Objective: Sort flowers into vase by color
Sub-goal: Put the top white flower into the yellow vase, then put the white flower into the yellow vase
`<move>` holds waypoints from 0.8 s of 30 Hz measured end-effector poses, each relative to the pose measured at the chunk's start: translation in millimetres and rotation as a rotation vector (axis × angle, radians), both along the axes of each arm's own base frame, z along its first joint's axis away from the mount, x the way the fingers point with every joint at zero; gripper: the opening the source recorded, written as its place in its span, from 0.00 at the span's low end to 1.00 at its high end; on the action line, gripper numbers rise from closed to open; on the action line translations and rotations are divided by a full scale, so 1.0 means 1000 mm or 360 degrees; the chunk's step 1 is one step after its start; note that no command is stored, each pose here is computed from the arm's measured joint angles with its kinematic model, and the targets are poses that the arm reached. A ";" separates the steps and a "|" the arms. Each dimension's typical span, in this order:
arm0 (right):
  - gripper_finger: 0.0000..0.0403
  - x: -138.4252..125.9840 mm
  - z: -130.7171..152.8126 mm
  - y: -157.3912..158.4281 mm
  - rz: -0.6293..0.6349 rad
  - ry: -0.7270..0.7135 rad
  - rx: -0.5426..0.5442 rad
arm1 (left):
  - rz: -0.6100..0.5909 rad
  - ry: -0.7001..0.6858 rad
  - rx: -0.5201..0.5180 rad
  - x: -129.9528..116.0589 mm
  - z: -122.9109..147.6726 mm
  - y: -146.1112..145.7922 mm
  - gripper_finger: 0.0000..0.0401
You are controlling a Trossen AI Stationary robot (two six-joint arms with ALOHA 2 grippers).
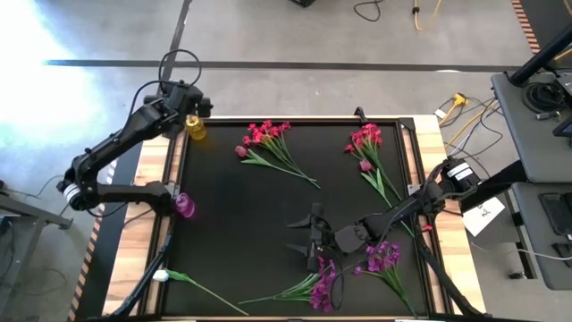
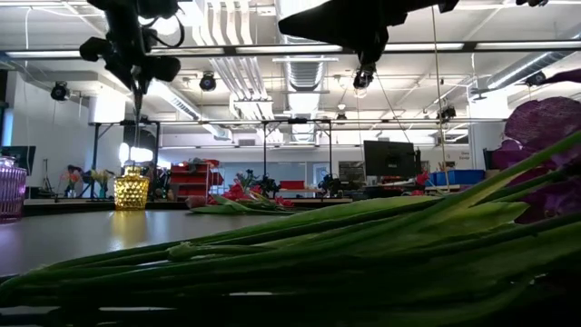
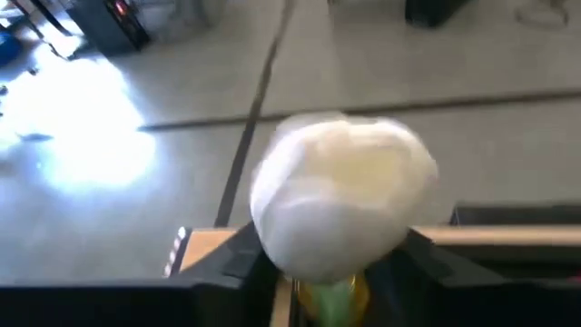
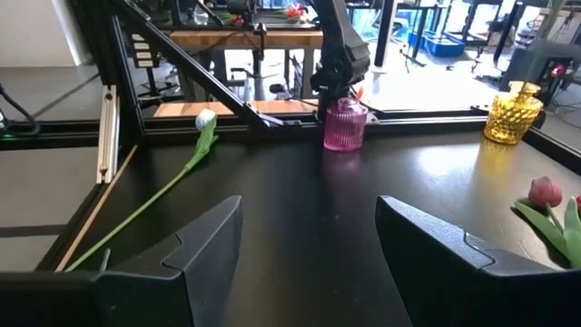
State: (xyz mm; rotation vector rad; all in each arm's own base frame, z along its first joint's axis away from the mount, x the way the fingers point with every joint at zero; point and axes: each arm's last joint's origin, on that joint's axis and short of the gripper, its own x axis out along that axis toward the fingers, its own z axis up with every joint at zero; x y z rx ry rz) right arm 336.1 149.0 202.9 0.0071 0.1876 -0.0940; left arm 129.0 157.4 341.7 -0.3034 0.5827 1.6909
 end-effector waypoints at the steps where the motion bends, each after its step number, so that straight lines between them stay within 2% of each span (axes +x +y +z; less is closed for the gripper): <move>1: 0.61 0.000 0.000 0.000 0.0000 0.0001 0.0000 | -0.0008 0.0001 -0.0044 0.000 0.002 -0.001 0.37; 9: 0.61 0.000 0.000 0.000 0.0000 0.0007 -0.0003 | -0.0083 0.0114 -0.0493 -0.007 0.022 -0.013 0.63; 12: 0.61 0.000 0.000 0.000 0.0000 0.0012 -0.0006 | -0.0139 0.0104 -0.0577 -0.012 0.035 -0.025 0.68; 21: 0.61 0.000 -0.002 0.000 -0.0004 0.0037 -0.0006 | -0.0478 -0.0196 -0.0462 -0.033 0.071 -0.073 0.72; 24: 0.61 0.000 -0.002 0.000 -0.0003 0.0038 -0.0008 | -0.0659 -0.0341 -0.0470 -0.040 0.076 -0.089 0.72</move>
